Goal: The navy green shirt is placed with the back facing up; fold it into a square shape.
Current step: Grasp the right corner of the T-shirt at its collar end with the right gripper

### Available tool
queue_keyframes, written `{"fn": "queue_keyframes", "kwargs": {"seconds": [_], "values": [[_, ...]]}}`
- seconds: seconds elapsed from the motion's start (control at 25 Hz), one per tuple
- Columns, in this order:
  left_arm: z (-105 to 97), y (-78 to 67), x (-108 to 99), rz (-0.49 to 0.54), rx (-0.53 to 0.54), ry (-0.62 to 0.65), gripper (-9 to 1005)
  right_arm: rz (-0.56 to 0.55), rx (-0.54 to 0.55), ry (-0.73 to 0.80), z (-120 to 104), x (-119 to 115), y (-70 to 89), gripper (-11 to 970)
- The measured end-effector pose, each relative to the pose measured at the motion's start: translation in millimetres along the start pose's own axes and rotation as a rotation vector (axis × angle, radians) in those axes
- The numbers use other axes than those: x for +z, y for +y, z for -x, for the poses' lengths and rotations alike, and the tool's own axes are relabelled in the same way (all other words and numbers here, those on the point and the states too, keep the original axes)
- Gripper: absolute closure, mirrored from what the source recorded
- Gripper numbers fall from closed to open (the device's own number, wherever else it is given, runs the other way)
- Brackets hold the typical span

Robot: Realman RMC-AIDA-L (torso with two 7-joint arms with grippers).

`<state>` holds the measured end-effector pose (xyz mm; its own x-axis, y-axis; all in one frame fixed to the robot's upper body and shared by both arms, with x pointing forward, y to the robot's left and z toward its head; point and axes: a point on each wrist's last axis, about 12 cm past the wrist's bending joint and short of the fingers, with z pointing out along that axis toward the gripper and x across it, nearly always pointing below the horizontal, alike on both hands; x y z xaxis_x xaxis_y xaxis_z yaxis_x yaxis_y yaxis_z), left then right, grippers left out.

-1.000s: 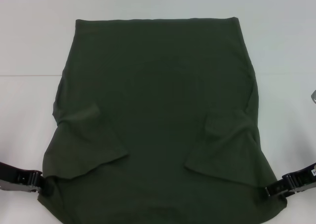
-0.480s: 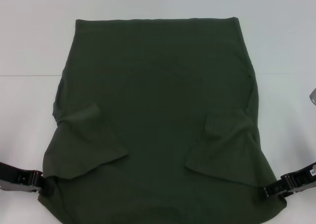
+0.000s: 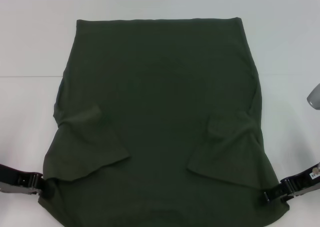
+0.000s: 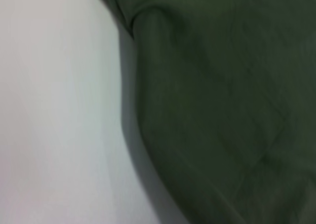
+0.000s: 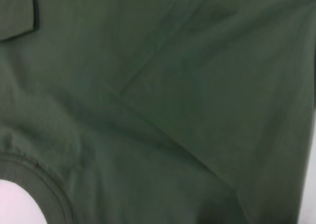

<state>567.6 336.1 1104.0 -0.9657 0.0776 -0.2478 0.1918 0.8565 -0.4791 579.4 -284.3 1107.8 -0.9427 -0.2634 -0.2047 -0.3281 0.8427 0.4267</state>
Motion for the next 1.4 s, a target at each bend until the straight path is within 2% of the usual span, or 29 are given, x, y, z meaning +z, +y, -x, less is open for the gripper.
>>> {"fn": "queue_keyframes", "kwargs": {"seconds": [0.4,1.4], "values": [[0.3,0.4,-0.8,0.001,-0.001,-0.002,956,-0.046,0.001,0.015,-2.7,-4.9,-8.4,78],[2.2,0.4,-2.1,0.001,-0.006,-0.011,956,-0.040,-0.024,0.023,-0.1,0.9,-1.8,106]]}}
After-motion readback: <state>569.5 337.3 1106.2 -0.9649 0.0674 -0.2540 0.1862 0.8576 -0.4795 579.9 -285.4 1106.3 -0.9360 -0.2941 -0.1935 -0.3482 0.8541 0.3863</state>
